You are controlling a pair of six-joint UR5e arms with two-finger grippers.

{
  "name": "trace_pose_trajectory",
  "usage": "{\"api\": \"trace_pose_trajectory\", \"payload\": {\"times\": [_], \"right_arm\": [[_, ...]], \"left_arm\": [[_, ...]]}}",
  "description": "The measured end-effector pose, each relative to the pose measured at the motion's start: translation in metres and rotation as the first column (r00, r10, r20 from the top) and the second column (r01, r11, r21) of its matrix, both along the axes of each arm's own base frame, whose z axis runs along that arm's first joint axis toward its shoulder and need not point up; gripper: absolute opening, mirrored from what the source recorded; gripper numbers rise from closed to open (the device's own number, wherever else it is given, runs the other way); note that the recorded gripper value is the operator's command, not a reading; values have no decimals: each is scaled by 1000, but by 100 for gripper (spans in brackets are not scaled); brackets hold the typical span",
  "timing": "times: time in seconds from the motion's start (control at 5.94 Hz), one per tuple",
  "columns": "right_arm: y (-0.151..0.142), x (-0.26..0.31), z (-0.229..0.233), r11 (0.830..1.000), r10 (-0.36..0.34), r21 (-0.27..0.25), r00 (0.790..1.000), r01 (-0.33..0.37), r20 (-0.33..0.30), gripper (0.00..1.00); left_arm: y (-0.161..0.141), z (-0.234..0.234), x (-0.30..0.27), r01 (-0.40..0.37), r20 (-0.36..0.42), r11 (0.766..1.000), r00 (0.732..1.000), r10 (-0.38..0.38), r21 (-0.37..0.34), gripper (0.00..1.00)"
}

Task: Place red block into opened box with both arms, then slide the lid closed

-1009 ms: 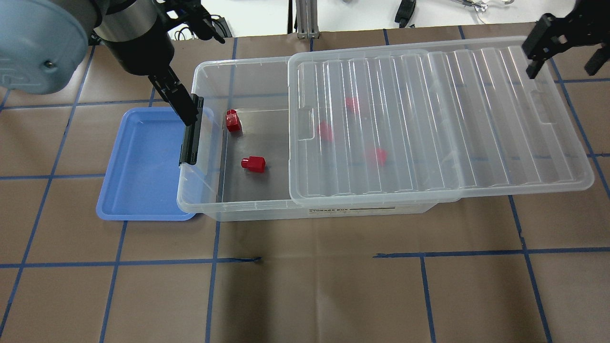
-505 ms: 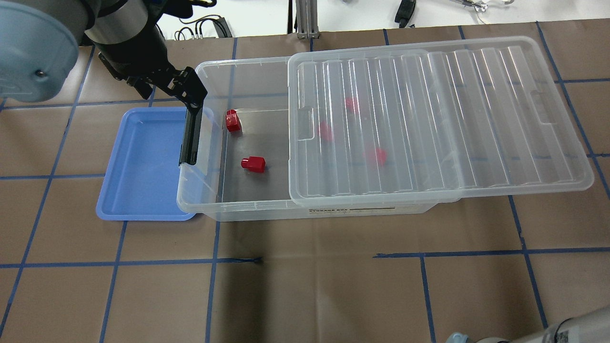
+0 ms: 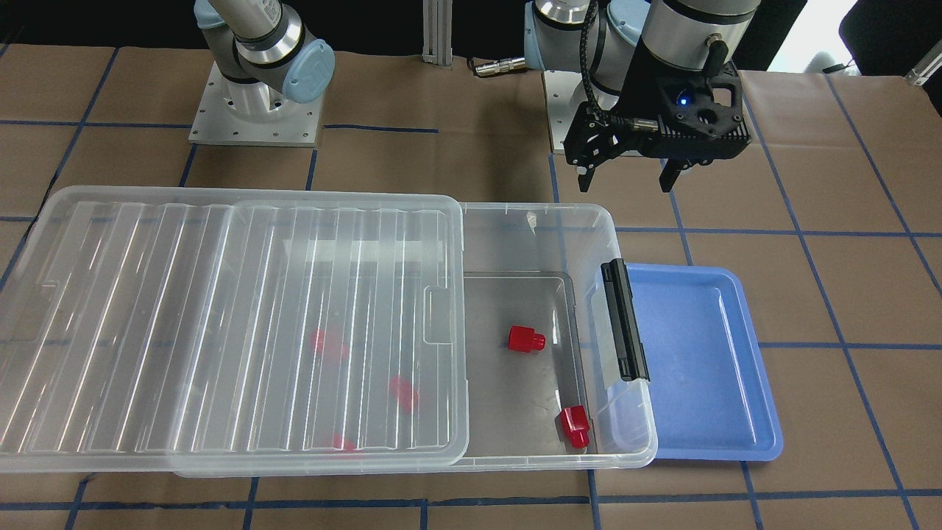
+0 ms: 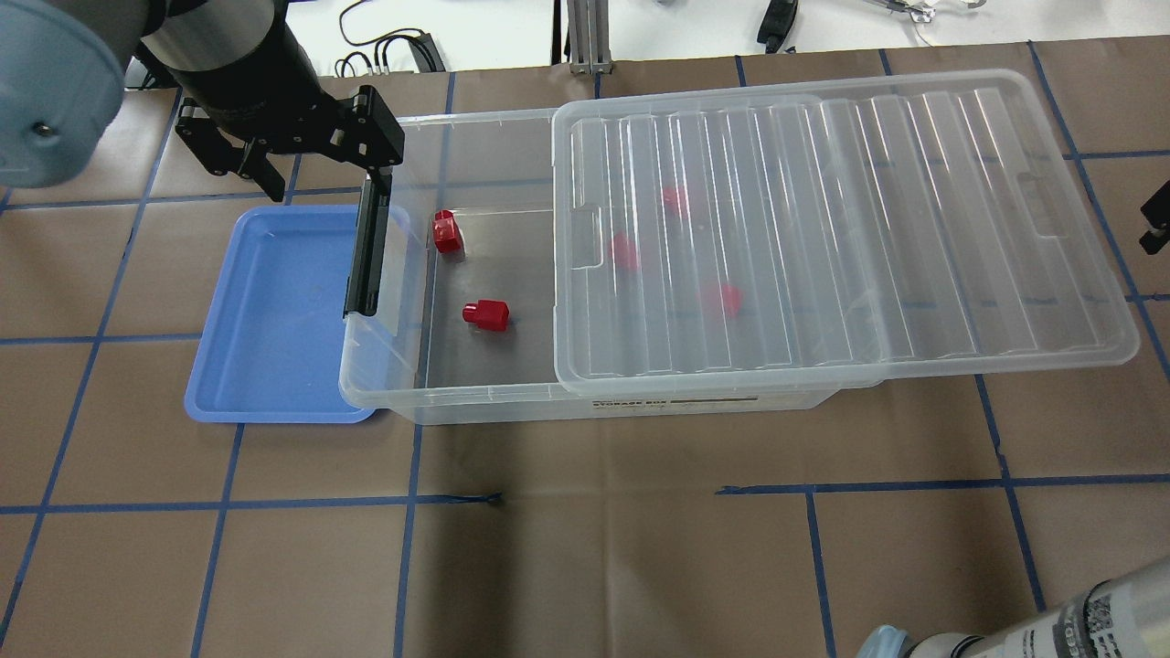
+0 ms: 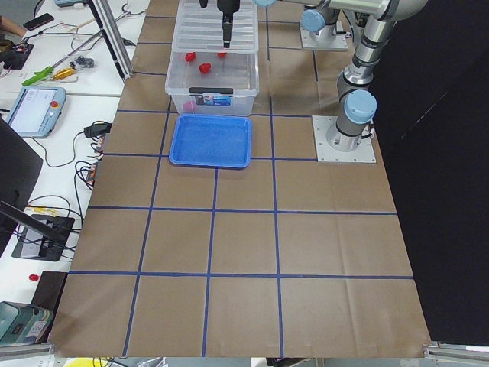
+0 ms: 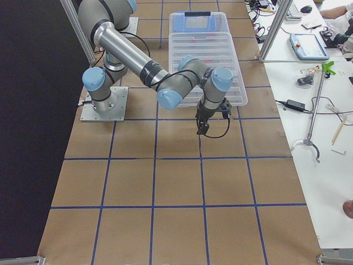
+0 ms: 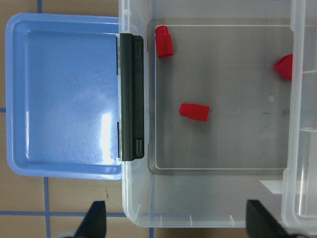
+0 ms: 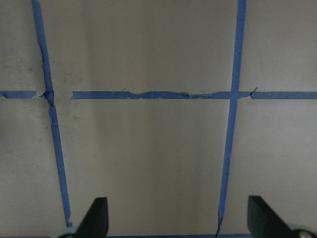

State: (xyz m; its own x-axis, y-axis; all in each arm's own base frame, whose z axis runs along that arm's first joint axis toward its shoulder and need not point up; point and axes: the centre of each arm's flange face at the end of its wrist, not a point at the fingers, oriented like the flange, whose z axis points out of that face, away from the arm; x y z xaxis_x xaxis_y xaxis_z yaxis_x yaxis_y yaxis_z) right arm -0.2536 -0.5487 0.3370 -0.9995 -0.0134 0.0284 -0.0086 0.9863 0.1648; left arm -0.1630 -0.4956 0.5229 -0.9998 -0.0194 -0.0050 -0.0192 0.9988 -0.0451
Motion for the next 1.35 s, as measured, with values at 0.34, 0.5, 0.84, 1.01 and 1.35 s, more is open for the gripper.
{"api": "trace_pose_trajectory", "payload": {"times": [0.34, 0.5, 0.84, 1.01, 1.35], "right_arm": [[12, 38, -8, 1000, -9, -8, 1000, 9, 15, 100], [13, 60, -13, 1000, -2, -3, 1000, 2, 31, 100], [14, 96, -17, 1000, -16, -4, 999, 16, 48, 100], [13, 115, -19, 1000, -9, -5, 998, 10, 59, 100], [15, 156, -31, 1000, 2, 8, 996, -3, 92, 100]], "left_arm": [[5, 1, 0, 3, 0, 1000, 1000, -3, 14, 98], [8, 1, 0, 4, 0, 1000, 1000, -4, 15, 98], [13, 0, 3, 2, 1, 1000, 1000, -2, 11, 98], [13, 1, 4, 1, 1, 1000, 1000, -1, 5, 98], [10, 2, 4, 0, 0, 1000, 1000, 0, 2, 98]]}}
